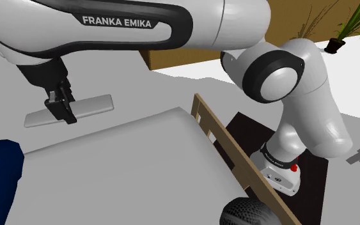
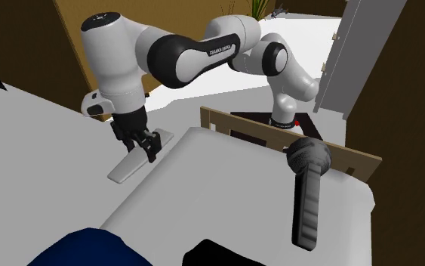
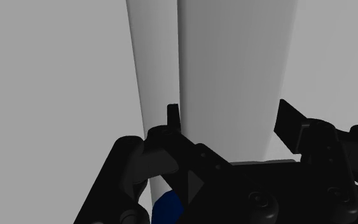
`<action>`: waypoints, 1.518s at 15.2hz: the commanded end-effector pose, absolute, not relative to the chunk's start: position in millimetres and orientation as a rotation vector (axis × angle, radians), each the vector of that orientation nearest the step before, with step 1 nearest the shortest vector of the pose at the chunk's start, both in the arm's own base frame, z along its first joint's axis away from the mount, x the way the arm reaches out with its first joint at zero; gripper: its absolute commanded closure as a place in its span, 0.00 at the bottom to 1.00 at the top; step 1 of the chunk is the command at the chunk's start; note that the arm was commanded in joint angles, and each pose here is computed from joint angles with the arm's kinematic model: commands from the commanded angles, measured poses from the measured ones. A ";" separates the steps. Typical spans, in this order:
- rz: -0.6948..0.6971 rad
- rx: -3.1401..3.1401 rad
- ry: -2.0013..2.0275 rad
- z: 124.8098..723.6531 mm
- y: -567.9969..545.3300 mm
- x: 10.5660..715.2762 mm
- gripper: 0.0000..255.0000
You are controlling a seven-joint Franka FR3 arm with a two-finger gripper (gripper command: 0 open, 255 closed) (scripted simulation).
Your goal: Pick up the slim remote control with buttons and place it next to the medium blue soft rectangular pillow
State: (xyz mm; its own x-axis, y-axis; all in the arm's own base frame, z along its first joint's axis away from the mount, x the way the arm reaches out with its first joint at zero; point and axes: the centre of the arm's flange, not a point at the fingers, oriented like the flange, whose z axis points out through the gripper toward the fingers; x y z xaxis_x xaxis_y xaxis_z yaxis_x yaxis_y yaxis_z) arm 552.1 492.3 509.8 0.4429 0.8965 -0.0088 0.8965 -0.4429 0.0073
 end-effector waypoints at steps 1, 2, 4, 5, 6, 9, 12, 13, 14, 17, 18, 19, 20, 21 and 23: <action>-0.004 2.660 1.651 499.8 493.2 553.0 1.00; -0.004 2.660 1.651 494.5 493.2 553.0 1.00; -0.004 2.660 1.651 483.9 493.2 553.0 1.00; -0.004 2.660 1.651 478.7 493.2 553.0 1.00; -0.004 2.660 1.651 473.4 493.2 553.0 1.00; -0.004 2.660 1.651 457.5 493.2 553.0 1.00; -0.004 2.660 1.651 441.7 493.2 553.0 1.00; -0.004 2.660 1.651 436.4 493.2 553.0 1.00; -0.004 2.660 1.651 431.1 493.2 553.0 1.00; -0.004 2.660 1.651 415.3 493.2 553.0 1.00; -0.004 2.660 1.651 410.0 493.2 553.0 1.00; -0.004 2.660 1.651 404.7 493.2 553.0 1.00; -0.004 2.660 1.651 399.5 493.2 553.0 1.00; -0.004 2.660 1.651 394.2 493.2 553.0 1.00; -0.004 2.660 1.651 383.6 493.2 553.0 1.00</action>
State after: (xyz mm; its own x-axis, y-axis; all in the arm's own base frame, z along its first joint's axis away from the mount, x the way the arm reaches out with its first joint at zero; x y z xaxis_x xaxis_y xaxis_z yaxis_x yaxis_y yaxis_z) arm 553.2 494.4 388.5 0.4435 0.8962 -0.0086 0.8963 -0.4434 0.0077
